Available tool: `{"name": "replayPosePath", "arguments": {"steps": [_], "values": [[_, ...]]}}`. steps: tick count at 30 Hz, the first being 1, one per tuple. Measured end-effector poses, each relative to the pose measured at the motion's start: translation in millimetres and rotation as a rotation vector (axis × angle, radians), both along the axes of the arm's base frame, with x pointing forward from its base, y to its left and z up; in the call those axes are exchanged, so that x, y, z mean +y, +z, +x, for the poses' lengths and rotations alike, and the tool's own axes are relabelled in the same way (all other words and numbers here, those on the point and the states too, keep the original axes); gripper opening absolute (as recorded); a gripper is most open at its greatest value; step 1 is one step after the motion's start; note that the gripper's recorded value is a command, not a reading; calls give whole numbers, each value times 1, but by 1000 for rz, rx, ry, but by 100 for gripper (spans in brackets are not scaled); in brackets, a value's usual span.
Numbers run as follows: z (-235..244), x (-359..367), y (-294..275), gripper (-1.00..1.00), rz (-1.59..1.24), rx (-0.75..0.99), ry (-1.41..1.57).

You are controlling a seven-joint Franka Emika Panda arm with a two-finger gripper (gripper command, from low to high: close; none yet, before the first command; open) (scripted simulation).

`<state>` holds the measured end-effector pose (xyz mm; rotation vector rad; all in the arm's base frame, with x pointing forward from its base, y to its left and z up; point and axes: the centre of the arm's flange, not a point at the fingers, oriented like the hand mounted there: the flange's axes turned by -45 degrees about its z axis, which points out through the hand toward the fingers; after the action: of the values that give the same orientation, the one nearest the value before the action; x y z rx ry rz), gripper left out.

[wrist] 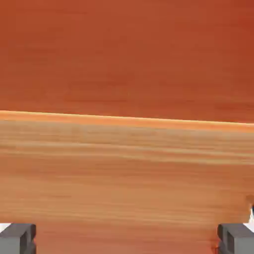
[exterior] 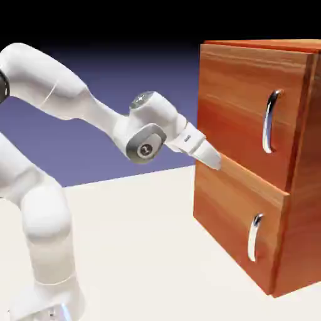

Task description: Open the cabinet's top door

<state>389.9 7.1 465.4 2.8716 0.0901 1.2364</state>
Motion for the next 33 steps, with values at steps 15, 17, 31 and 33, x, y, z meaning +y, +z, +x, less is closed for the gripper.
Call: {"name": "replayPosePath", "arguments": {"steps": [15, 17, 31, 33], "values": [[-7, 16, 76, 100, -26, -204, 39], [-10, 15, 83, 100, -27, -232, 41], [-24, -4, 118, 100, -23, -421, 41], [-25, -10, 120, 100, -20, -447, 39]]}}
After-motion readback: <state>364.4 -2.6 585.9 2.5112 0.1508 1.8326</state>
